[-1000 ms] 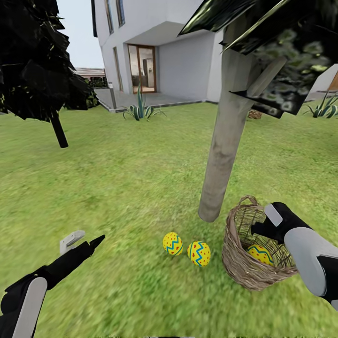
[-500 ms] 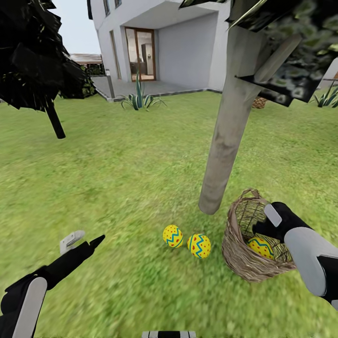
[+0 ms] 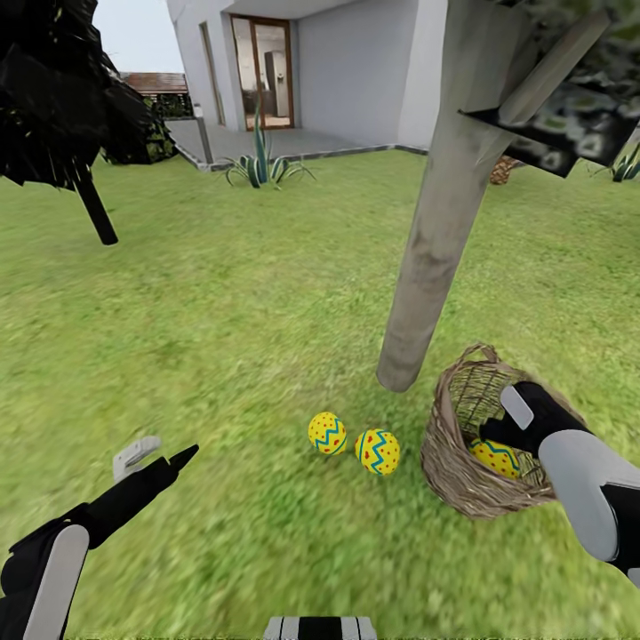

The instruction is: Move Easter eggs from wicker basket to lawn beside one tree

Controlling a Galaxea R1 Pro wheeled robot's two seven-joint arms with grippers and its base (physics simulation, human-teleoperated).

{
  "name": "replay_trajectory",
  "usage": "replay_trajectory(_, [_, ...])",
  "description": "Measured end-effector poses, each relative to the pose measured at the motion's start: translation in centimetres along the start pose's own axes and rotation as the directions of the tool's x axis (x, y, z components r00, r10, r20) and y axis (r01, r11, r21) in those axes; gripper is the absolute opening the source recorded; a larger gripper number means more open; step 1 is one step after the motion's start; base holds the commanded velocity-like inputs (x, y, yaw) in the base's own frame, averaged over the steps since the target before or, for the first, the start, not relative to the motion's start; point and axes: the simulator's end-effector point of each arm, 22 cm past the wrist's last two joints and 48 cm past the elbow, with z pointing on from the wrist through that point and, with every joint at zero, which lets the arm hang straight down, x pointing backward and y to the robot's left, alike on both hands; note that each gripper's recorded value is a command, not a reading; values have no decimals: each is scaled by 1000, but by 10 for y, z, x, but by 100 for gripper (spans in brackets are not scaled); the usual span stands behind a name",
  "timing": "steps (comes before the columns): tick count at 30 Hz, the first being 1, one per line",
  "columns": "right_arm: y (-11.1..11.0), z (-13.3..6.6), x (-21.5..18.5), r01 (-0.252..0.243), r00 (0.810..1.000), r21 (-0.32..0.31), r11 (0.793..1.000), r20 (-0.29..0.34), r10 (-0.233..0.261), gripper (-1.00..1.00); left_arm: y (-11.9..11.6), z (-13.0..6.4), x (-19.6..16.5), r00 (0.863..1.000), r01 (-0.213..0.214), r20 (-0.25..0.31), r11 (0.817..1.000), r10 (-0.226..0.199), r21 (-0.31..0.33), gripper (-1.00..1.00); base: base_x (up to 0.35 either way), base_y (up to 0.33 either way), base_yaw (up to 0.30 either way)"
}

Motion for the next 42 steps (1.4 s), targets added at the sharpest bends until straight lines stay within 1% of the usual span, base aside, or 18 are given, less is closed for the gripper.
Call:
replay_trajectory(5, [-1, 6, -1, 26, 1000, 24, 999, 8, -26, 100, 4, 3, 4, 1000, 3, -10, 1000, -3, -7, 100, 0, 0, 0])
replay_trajectory(9, [-2, 5, -12, 64, 996, 62, 996, 65, -68, 100, 2, 3, 5, 1000, 2, -11, 1000, -2, -4, 100, 0, 0, 0])
replay_trajectory(15, [-2, 4, -15, 73, 994, 69, 995, 79, -78, 100, 3, 3, 5, 1000, -4, -14, 1000, 4, -10, 100, 0, 0, 0])
replay_trajectory(18, [-1, 4, -15, 74, 993, 69, 995, 81, -80, 100, 6, 4, 6, 999, -8, -42, 1000, 7, -26, 100, 0, 0, 0])
replay_trajectory(20, [0, 4, -15, 75, 993, 69, 995, 82, -81, 100, 1, 12, -5, 996, -10, -93, 998, 4, -63, 100, 0, 0, 0])
replay_trajectory(21, [0, 4, -15, 76, 993, 69, 995, 82, -81, 100, -1, 16, -15, 995, -19, -100, 996, 11, -84, 100, 0, 0, 0])
replay_trajectory(25, [1, 4, -15, 77, 993, 68, 995, 82, -82, 100, -14, 33, -61, 996, -60, -71, 986, 49, -155, 100, 0, 0, 0])
replay_trajectory(26, [1, 4, -15, 77, 993, 68, 995, 82, -82, 100, -19, 43, -71, 995, -75, -74, 980, 62, -186, 100, 0, 0, 0])
replay_trajectory(28, [1, 4, -15, 77, 993, 68, 995, 82, -83, 100, -21, 59, -83, 994, -79, -89, 971, 60, -226, 100, 0, 0, 0])
replay_trajectory(29, [1, 4, -15, 77, 993, 67, 995, 83, -83, 100, -22, 90, -83, 988, -49, -154, 970, 12, -239, 100, 0, 0, 0])
replay_trajectory(30, [1, 3, -16, 77, 993, 67, 995, 84, -82, 100, -25, 100, -84, 985, -38, -174, 970, -5, -238, 100, 0, 0, 0])
replay_trajectory(33, [1, 3, -16, 76, 993, 66, 995, 84, -82, 100, -45, 136, -89, 963, 2, -263, 974, -64, -228, 100, 0, 0, 0])
replay_trajectory(34, [1, 3, -16, 76, 993, 65, 995, 85, -82, 100, -48, 141, -89, 957, 5, -281, 973, -71, -229, 100, 0, 0, 0])
replay_trajectory(35, [2, 3, -16, 76, 993, 62, 995, 85, -82, 100, -56, 150, -89, 945, 13, -316, 974, -87, -228, 100, 0, 0, 0])
replay_trajectory(36, [3, 3, -17, 76, 993, 56, 996, 86, -81, 100, -72, 161, -93, 926, 24, -362, 974, -106, -224, 100, 0, 0, 0])
replay_trajectory(37, [4, 3, -17, 77, 993, 53, 996, 87, -81, 100, -79, 164, -97, 920, 25, -376, 975, -109, -222, 100, 0, 0, 0])
replay_trajectory(40, [9, 2, -17, 79, 993, 35, 996, 89, -81, 100, -119, 171, -118, 892, 36, -435, 978, -123, -203, 100, 0, 0, 0])
replay_trajectory(42, [11, 2, -17, 80, 993, 28, 996, 90, -82, 100, -137, 170, -133, 888, 34, -444, 981, -117, -191, 100, 0, 0, 0])
